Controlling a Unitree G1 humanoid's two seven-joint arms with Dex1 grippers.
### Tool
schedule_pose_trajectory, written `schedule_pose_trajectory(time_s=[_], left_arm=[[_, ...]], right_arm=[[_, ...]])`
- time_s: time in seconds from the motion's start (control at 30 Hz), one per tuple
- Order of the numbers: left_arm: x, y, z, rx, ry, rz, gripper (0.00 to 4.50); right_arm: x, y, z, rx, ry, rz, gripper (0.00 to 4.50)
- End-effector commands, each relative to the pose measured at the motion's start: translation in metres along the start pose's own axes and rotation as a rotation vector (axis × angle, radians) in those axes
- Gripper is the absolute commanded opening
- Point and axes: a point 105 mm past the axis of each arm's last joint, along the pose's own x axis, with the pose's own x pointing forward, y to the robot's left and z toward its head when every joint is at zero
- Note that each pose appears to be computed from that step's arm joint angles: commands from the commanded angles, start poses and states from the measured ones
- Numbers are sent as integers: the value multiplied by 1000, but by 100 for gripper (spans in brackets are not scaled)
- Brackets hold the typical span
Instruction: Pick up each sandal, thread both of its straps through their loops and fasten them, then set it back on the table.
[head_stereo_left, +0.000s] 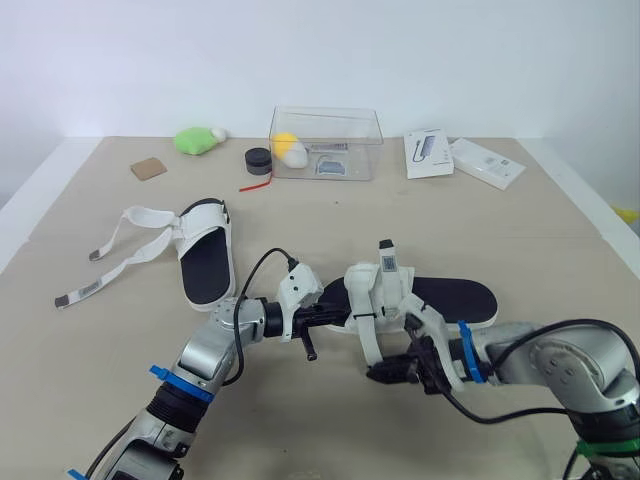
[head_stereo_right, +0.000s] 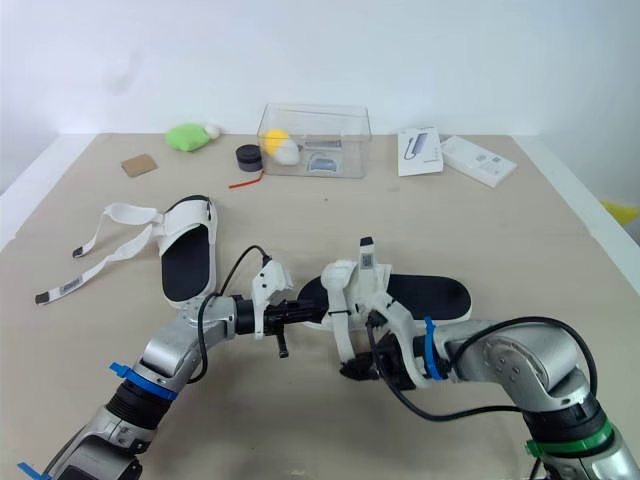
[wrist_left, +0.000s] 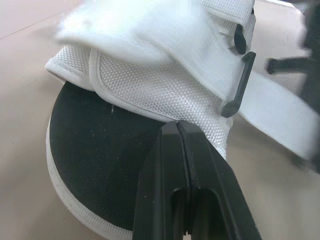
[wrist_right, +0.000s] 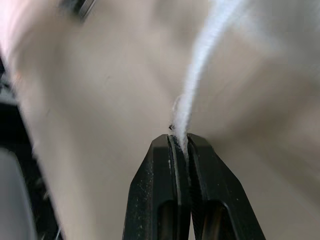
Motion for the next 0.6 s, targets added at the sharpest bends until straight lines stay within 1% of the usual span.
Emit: schedule_pose_trajectory(time_s=[0.03, 0.17, 0.2, 0.27, 0.3, 0.33, 0.4, 0.43, 0.5, 0.53, 0.6], left_arm=[[-2, -3, -36, -89, 116, 11, 0], [-2, -3, -37, -91, 118, 9, 0], [-3, -3, -37, -90, 118, 8, 0], [-3, -4, -37, -91, 120, 7, 0], [-3, -4, -37, -91, 121, 6, 0], [-3, -5, -37, -91, 122, 3, 0], [-3, -5, -38, -91, 124, 1, 0], [-3, -5, -38, -92, 124, 0, 0], [-3, -6, -38, -92, 126, -4, 0], [-3, -6, -38, -92, 126, -5, 0], [-3, -7, -38, -93, 125, -7, 0]], right_arm=[[3, 12, -9, -27, 32, 46, 9], [2, 18, -14, -68, 46, 64, 9], [1, 19, -14, -89, 43, 65, 42], [-8, 10, -11, -196, 35, -7, 127], [-14, 6, -8, -261, 28, -39, 181], [-21, 3, -10, -320, 43, -61, 222], [-32, -2, -16, -466, 87, -87, 328], [-37, -5, -14, -576, 83, -104, 342], [-48, -2, -3, -826, 15, -98, 415], [-52, 1, 1, -965, -13, -95, 437], [-56, 1, 8, -1266, -53, -127, 437]])
